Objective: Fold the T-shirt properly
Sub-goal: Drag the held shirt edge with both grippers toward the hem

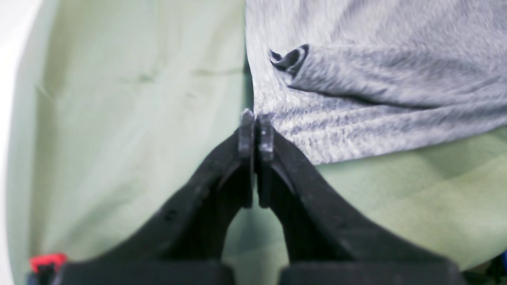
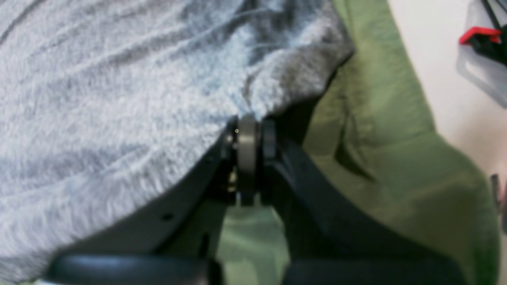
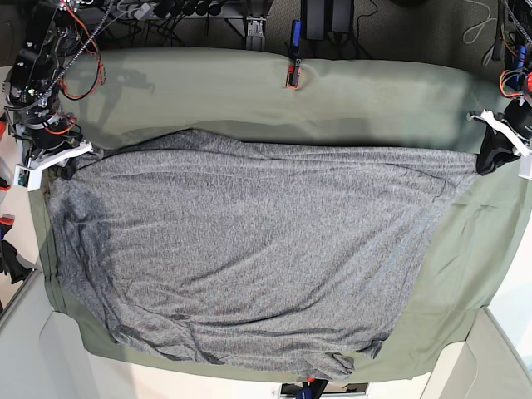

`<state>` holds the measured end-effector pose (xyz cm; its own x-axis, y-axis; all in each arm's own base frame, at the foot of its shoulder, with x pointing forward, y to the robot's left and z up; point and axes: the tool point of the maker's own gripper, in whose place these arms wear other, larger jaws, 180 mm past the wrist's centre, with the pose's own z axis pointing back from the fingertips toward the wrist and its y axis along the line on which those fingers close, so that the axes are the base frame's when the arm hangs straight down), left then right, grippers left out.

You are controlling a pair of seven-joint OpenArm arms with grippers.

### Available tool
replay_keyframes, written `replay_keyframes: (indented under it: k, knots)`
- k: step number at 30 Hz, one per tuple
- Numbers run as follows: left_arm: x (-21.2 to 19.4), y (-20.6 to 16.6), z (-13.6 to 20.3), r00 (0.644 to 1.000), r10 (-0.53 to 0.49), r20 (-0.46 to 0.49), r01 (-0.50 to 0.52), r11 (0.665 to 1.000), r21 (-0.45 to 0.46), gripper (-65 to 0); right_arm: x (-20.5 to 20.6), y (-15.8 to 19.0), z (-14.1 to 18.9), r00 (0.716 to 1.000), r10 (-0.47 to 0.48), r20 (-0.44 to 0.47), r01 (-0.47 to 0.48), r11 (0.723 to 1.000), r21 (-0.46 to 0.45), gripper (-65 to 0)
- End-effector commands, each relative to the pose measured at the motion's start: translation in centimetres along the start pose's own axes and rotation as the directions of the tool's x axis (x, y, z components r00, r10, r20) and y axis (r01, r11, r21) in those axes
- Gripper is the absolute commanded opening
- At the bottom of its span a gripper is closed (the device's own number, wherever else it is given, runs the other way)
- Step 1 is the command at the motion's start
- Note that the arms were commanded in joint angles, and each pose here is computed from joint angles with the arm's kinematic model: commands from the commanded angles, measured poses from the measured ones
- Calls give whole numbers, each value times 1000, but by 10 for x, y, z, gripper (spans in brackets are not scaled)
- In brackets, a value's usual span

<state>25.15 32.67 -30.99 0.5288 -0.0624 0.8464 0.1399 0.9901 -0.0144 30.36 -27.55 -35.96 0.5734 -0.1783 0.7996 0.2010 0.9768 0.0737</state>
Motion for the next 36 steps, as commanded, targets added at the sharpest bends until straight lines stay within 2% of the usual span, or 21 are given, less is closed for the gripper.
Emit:
replay_keyframes:
  k: [1,5,14,21,28,29,31,33,34,36]
  knots:
    - [19,7,1,999,-34,42,34,999,16,-650,30,-5,0,997,12,81,-11,1000,-12,-650]
    - [36,20,-11,996,-74,41,72,996,62,-650,52,-6,-13,994,18,111,-18,1000,3,-650]
    - [36,13,-76,995,-95,-11,95,995,-12,-650,57,-4,-59,995,-71,68,69,997,39,-650]
    - [29,17,-125,996,-40,-80,38,999,-34,-650,60,0,-84,993,-106,53,102,993,59,-650]
    - [13,18,-152,991,28,-134,-32,999,-27,-650,66,8,-94,987,-99,124,86,990,112,-650]
    - [10,17,-153,990,34,-138,-38,999,-28,-650,66,8,-94,987,-101,126,87,990,114,-623]
    - [8,14,-154,989,39,-141,-44,999,-32,-650,66,8,-94,987,-103,125,89,990,114,-477]
    - [9,14,-154,990,42,-138,-47,998,-33,-581,66,10,-93,984,-126,124,110,986,128,-372]
    - [11,14,-154,990,45,-135,-50,998,-33,-535,65,11,-93,984,-141,108,126,982,140,-347]
    - [13,16,-152,988,59,-144,-65,997,-36,-449,64,15,-90,984,-162,70,149,974,168,-344]
